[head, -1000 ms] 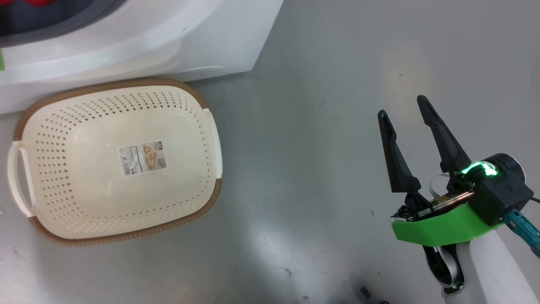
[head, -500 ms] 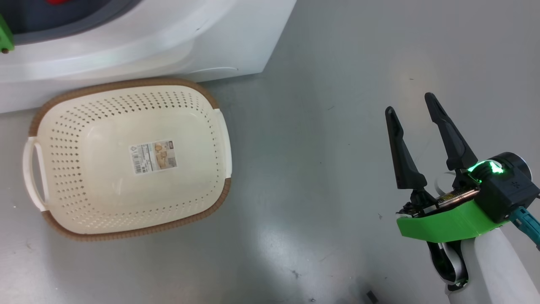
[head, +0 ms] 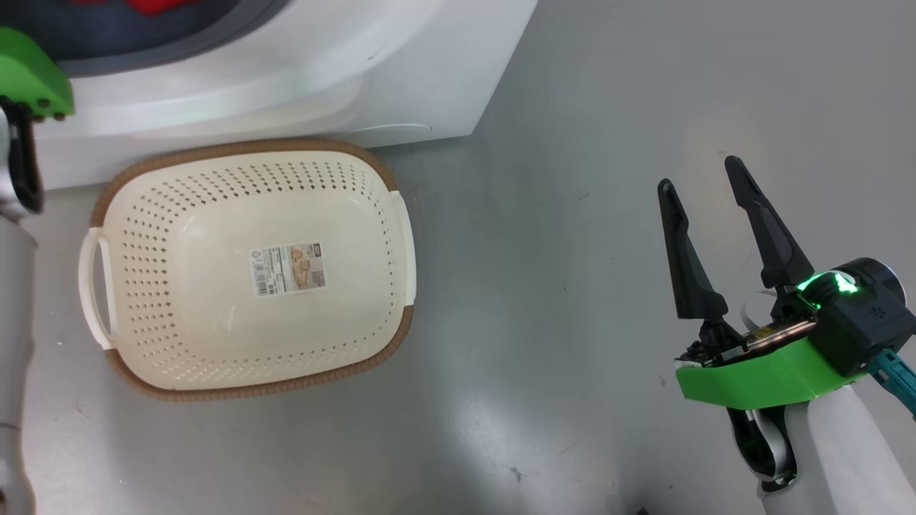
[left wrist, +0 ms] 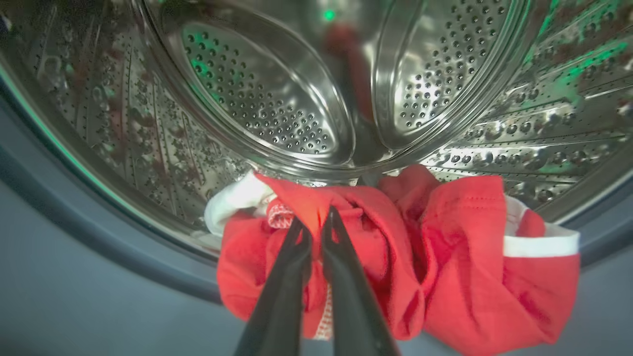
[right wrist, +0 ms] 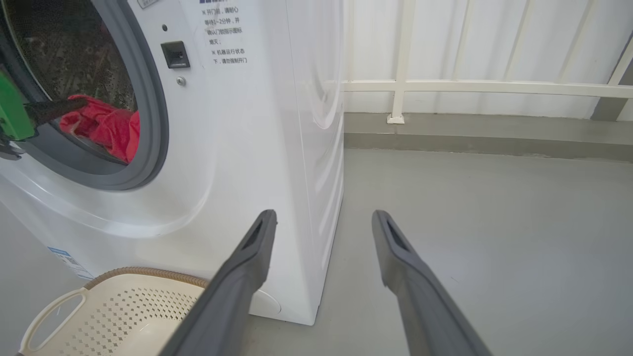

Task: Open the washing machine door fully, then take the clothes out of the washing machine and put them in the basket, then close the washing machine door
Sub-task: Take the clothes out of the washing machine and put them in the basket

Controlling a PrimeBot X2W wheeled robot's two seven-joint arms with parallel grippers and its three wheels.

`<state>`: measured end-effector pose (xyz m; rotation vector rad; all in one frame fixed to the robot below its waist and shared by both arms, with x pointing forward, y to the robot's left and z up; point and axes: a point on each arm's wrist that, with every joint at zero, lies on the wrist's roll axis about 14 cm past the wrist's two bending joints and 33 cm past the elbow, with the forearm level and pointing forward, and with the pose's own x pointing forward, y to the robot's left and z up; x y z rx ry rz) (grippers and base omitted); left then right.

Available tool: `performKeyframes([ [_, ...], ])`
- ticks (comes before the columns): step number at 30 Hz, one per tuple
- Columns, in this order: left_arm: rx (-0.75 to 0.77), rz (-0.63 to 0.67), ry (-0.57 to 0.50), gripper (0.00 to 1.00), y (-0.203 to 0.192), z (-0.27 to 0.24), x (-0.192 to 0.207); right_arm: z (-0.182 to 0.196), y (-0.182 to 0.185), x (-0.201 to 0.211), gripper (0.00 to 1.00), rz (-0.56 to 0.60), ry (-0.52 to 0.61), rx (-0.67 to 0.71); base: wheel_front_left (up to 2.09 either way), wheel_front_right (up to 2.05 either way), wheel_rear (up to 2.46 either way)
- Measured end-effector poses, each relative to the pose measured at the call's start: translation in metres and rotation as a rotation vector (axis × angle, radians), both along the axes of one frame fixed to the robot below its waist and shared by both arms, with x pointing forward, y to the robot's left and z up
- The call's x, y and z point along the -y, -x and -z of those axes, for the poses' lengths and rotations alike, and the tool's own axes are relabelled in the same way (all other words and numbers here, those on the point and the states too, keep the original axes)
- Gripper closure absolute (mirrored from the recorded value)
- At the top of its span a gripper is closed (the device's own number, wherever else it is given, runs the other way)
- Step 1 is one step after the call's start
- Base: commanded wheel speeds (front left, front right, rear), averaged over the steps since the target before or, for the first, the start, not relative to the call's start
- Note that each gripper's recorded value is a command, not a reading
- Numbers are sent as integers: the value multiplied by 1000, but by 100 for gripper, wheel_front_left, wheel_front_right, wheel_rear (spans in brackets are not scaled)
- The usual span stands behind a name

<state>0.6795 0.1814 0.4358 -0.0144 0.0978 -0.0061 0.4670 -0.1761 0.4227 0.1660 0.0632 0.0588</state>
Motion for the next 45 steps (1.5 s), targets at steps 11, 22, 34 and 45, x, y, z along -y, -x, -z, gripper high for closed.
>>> performKeyframes([
  [11,61,29,29,100,37,-13,6,-20,1,-2,0,-4,-3,46,0,0,0],
  [22,123,39,68,100,85,-41,12,-46,13,0,0,5,-8,99,0,0,0],
  [34,221,46,70,100,132,-94,15,-73,25,-8,0,-13,-21,159,0,0,0],
  [45,276,53,98,100,174,-126,23,-86,38,-3,0,2,-20,184,0,0,0],
])
